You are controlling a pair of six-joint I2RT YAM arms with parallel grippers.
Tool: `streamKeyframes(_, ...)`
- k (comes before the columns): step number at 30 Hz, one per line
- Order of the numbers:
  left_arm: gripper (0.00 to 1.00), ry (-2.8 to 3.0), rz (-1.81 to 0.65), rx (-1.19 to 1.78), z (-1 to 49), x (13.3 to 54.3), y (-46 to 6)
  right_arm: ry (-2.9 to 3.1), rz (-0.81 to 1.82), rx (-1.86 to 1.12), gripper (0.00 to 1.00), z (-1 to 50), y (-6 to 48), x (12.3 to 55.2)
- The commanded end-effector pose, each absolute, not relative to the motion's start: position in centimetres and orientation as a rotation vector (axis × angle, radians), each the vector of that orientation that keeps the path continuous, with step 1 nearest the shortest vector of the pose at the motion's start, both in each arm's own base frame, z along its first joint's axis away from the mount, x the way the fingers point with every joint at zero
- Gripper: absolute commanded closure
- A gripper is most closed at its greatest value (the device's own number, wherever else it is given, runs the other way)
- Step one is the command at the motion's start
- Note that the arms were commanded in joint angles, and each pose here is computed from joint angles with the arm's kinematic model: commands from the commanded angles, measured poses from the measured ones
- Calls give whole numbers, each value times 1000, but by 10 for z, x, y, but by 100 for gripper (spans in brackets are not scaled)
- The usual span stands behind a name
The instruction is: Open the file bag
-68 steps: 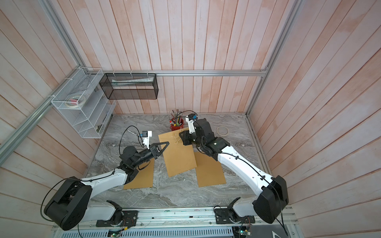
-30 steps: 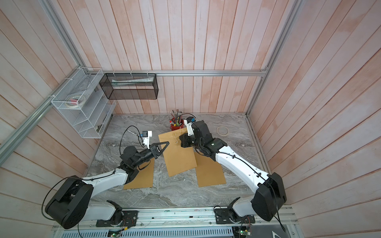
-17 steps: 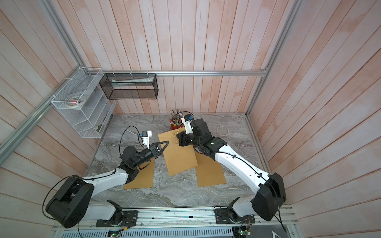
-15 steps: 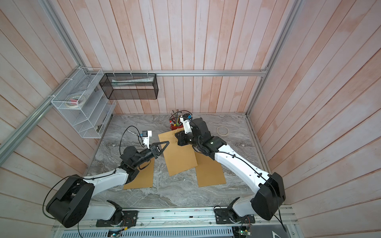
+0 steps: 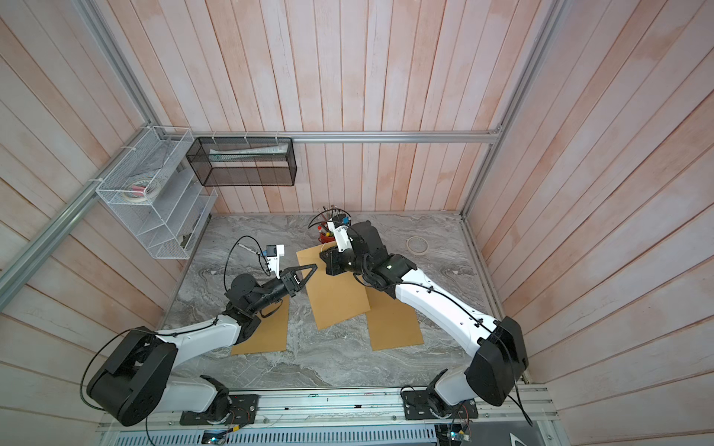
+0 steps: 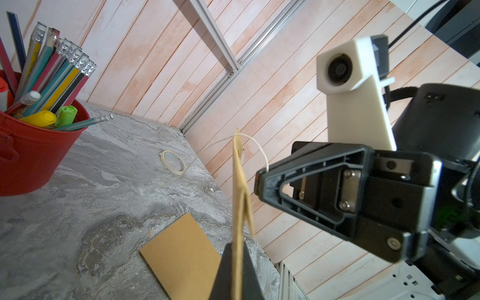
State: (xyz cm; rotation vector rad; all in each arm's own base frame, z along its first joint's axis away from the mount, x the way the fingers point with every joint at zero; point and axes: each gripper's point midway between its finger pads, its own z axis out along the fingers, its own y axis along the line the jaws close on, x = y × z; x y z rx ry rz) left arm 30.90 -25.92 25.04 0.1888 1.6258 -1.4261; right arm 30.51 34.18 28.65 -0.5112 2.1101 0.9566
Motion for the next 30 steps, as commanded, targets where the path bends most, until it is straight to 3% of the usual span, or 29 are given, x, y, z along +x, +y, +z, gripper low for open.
streamKeyframes(1,100,1585,-1426,167,264,317,-255,2073,988,-541,100,295,349,301)
streamKeyframes(30,100,1481,-1446,45,284,330,-221,2124,911,-421,100,271,315,298)
